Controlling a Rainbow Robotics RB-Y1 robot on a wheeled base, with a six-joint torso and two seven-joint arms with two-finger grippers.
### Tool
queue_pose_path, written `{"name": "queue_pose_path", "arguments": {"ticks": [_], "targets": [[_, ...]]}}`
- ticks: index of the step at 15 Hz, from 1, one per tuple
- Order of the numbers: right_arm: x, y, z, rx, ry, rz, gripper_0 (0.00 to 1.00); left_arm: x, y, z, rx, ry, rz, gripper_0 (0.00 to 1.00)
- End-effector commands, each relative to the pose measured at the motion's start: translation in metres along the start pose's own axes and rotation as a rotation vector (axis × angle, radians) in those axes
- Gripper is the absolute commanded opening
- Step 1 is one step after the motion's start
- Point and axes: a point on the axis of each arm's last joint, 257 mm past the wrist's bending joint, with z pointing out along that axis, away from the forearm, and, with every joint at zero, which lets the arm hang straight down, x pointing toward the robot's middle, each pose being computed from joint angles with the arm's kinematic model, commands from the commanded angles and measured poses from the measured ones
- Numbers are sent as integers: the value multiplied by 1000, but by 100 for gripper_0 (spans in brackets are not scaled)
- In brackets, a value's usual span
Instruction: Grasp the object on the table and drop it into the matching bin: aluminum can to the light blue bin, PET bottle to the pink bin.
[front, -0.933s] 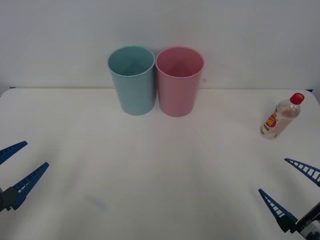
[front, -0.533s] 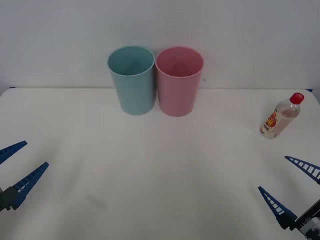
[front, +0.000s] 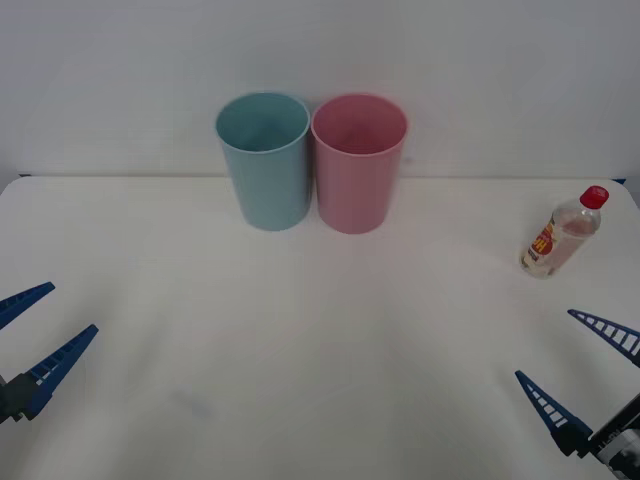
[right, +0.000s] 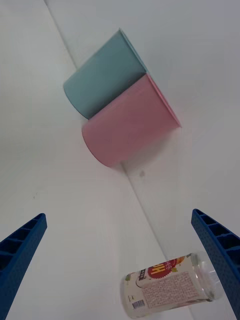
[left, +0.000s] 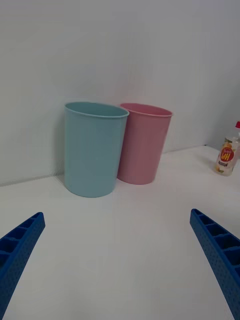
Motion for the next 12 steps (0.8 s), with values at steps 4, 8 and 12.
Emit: {"name": "queue_pose_path", "arguments": {"ticks": [4,8,12], "targets": [[-6,4,-2,-49,-26,179,100,0,0,0,0,0,0,100],[-20,4,0,-82,-61,365,100,0,0,0,0,0,0,100],[-30,1,-2,-116,-71,579,100,0,0,0,0,0,0,100]]}}
